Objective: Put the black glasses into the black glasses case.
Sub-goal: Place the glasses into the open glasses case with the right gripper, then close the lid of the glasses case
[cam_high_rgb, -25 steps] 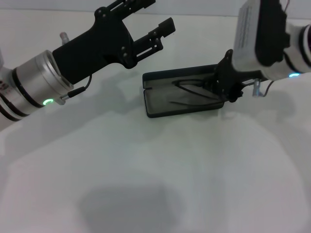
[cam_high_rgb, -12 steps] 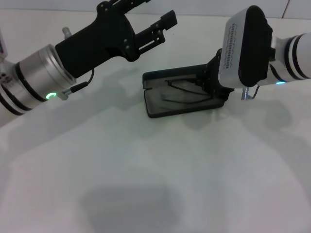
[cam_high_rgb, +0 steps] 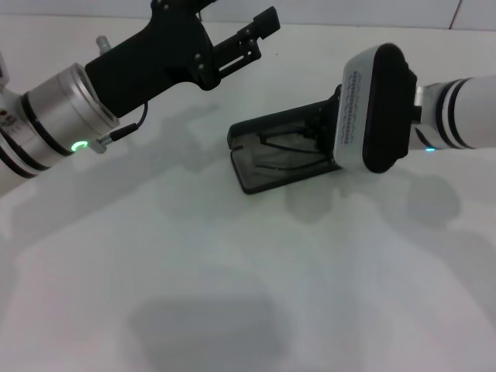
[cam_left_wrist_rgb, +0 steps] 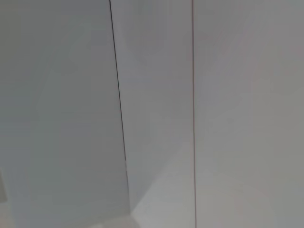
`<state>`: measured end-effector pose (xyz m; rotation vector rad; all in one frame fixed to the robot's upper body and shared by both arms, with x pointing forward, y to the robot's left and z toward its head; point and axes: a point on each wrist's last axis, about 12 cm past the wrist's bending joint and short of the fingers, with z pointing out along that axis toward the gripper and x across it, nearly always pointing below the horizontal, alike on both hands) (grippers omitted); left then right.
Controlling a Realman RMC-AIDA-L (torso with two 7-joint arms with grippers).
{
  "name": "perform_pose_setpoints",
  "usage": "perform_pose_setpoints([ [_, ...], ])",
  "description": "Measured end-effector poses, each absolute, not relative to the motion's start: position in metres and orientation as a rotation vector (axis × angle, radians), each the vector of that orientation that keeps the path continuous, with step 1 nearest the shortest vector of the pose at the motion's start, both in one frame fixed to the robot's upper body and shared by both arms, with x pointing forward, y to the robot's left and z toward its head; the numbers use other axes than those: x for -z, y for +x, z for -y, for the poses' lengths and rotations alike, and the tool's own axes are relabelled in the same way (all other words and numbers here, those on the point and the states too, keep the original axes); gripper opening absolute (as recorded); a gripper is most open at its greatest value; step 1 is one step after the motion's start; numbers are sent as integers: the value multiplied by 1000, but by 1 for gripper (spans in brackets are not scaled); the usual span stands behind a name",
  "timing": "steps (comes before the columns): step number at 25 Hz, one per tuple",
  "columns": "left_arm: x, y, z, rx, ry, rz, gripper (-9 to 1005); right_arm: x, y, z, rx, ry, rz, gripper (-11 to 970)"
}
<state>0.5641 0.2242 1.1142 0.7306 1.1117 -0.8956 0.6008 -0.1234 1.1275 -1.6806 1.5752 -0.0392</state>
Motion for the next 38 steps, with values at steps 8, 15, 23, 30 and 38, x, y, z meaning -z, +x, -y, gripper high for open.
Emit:
perform_pose_setpoints([
  [8,-1113,564,-224,889,735,-1117,700,-1125,600,120,80,-1679,-1536,93],
  [15,-1113,564,-225,882,739,-1117,700,-1123,598,117,94,-1689,-1511,105],
  [23,-1112,562,-228,874,738,-1122,700,-1120,594,118,107,-1709,-1503,197],
  [30,-1111,562,-229,870,736,-1120,700,-1120,584,125,101,-1696,-1507,222],
  [38,-1110,561,-232,852,738,-1132,700,-1131,572,133,-3,-1664,-1551,251],
])
